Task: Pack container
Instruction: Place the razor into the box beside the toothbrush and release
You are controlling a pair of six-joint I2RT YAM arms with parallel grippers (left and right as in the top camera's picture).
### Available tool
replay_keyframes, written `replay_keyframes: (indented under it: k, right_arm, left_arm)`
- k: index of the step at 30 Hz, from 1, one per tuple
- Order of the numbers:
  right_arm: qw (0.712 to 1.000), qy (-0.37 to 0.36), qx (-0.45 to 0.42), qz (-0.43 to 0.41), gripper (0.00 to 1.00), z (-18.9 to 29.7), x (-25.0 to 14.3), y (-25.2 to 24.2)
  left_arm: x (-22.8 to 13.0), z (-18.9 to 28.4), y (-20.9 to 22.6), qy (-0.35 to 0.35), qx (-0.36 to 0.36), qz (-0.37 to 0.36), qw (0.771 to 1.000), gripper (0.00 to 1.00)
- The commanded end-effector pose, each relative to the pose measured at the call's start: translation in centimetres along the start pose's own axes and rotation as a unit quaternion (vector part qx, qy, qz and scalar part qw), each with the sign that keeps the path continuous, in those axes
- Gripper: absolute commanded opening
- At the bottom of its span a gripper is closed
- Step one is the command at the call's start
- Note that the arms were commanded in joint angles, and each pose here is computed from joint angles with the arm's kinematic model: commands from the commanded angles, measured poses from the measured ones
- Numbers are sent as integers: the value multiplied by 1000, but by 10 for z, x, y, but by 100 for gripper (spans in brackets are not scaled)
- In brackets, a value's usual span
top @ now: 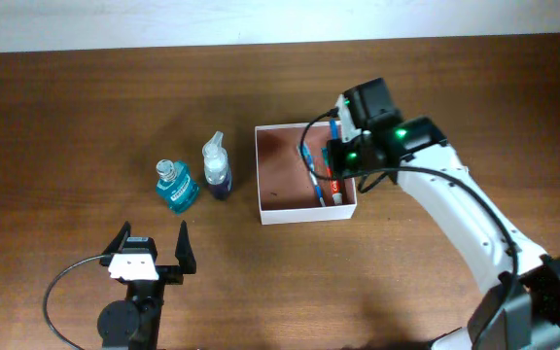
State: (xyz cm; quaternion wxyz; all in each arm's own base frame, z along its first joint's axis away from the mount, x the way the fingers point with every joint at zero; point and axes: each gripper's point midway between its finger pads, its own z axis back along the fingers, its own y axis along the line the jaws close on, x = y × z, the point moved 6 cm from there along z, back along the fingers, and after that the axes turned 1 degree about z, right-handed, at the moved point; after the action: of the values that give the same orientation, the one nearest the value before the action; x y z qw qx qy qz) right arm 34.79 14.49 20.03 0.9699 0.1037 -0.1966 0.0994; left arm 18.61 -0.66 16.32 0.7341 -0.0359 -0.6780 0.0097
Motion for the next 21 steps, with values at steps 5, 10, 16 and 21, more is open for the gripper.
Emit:
replay_keyframes:
  k: [5, 10, 16, 21]
  right_arm:
    - [1000, 8, -15, -20, 4, -24, 2, 10]
    - [999, 22, -19, -29, 4, -40, 0, 10]
    - [998, 45, -26, -43, 4, -60, -5, 7]
    - [997, 64, -30, -41, 5, -76, -10, 7]
  left_arm:
    - [-2, 0, -1, 0, -6, -6, 1000, 99]
    - [-2, 0, -1, 0, -6, -6, 1000, 99]
    - [-2, 0, -1, 0, -6, -6, 1000, 99]
    - [-2, 0, -1, 0, -6, -6, 1000, 99]
